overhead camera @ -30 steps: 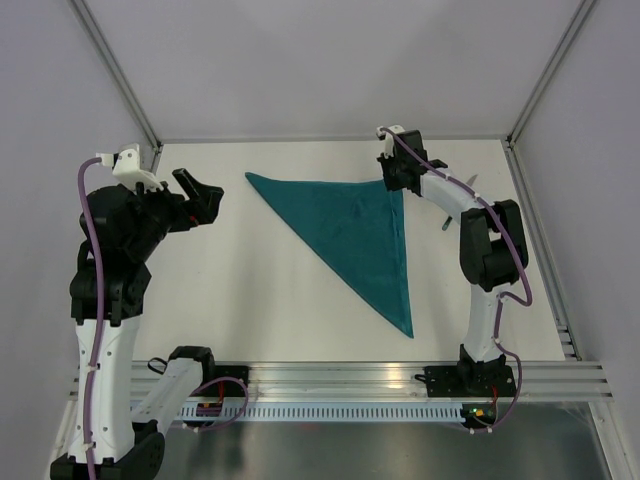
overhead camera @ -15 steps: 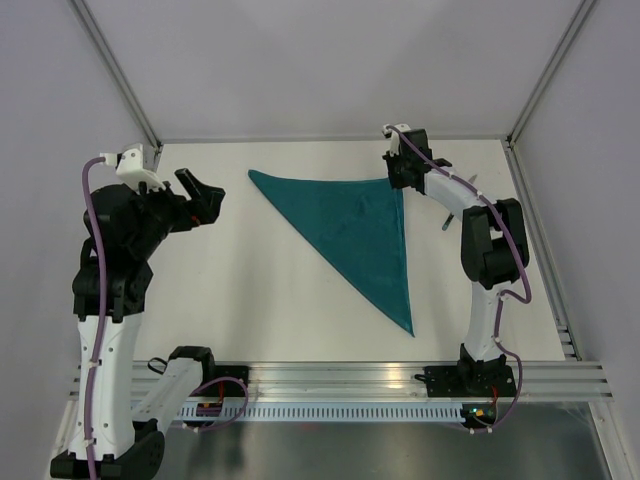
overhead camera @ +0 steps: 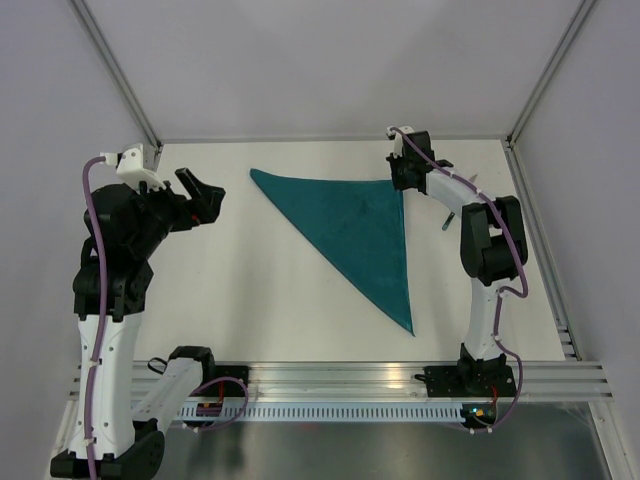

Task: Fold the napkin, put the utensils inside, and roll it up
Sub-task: Fold the napkin, then grab a utensil with the right arm

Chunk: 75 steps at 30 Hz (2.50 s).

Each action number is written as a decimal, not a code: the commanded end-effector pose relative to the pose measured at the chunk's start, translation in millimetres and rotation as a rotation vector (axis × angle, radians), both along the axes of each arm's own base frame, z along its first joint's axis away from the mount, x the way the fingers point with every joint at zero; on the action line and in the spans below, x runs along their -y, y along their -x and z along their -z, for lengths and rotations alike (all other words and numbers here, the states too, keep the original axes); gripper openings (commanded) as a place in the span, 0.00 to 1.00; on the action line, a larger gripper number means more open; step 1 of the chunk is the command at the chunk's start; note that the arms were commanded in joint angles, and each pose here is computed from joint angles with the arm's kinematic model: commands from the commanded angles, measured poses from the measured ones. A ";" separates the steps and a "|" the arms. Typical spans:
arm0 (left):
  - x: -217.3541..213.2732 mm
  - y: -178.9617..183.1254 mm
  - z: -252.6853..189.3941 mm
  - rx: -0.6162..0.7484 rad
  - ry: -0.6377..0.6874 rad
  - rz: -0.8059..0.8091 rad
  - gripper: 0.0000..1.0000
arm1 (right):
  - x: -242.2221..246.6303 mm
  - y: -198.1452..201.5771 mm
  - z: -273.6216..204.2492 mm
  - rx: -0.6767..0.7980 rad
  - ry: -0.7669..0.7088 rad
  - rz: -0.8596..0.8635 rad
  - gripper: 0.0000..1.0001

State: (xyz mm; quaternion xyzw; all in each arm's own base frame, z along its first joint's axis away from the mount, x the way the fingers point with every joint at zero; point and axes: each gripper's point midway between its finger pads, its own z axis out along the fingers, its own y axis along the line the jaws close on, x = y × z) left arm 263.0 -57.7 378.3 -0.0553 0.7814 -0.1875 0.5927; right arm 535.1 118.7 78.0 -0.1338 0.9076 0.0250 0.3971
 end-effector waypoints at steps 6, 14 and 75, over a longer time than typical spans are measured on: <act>2.7 -4.0 -4.0 0.016 0.041 0.001 1.00 | 5.5 -16.7 -4.5 0.031 -0.012 0.023 0.01; 3.1 -5.8 -0.4 0.008 0.040 0.003 1.00 | 11.3 -21.5 3.4 0.022 0.002 0.036 0.00; 28.1 -8.8 37.9 0.024 0.100 0.138 1.00 | 178.2 93.7 104.7 -0.480 0.075 0.386 0.00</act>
